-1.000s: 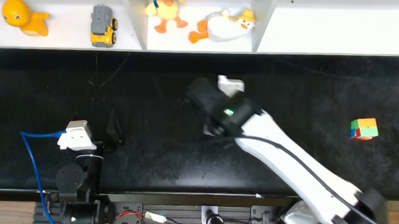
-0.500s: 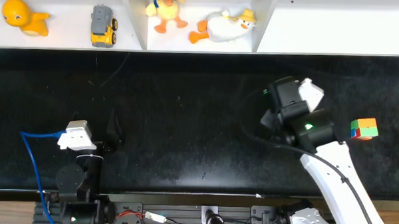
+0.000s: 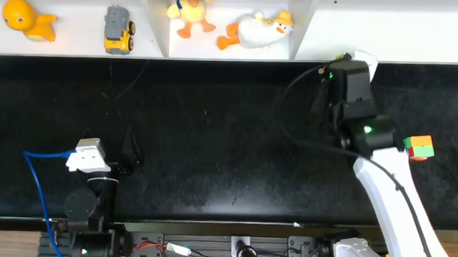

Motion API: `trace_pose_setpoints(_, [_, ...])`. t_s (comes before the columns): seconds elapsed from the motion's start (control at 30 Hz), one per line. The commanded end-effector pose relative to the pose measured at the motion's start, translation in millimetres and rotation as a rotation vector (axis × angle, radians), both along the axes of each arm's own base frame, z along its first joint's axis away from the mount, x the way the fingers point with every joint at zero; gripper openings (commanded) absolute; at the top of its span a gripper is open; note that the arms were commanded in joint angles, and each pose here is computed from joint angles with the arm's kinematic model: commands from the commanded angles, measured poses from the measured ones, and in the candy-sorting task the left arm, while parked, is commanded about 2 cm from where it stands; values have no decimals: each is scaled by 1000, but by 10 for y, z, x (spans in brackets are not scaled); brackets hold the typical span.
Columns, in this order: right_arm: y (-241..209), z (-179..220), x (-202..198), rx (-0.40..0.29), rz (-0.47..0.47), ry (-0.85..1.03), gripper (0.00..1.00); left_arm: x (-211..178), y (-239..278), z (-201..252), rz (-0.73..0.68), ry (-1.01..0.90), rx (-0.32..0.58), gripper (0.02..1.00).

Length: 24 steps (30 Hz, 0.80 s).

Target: Store Toys

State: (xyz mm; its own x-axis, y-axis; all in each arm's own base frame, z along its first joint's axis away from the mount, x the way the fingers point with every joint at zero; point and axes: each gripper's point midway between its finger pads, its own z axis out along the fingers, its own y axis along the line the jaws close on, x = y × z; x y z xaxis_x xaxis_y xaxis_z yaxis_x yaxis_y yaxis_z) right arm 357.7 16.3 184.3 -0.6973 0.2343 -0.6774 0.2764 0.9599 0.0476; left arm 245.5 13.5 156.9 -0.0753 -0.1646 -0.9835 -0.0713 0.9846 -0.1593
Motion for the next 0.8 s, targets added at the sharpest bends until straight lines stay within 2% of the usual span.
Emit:
trace_pose_setpoints(0.03, [-287, -192, 225, -130, 49, 39, 49, 1, -29, -5, -15, -7, 11, 998])
trace_pose_setpoints(0.13, [-364, -254, 439, -139, 50, 3, 47, 1, -29, -5, -15, -7, 11, 998])
trace_pose_setpoints(0.47, [-6, -225, 1122, -69, 268, -217, 45, 1, -29, -5, -15, -7, 11, 996])
trace_pose_setpoints(0.8, [-11, -410, 1325, -75, 265, -244, 47, 1, -29, -5, -15, -7, 11, 998])
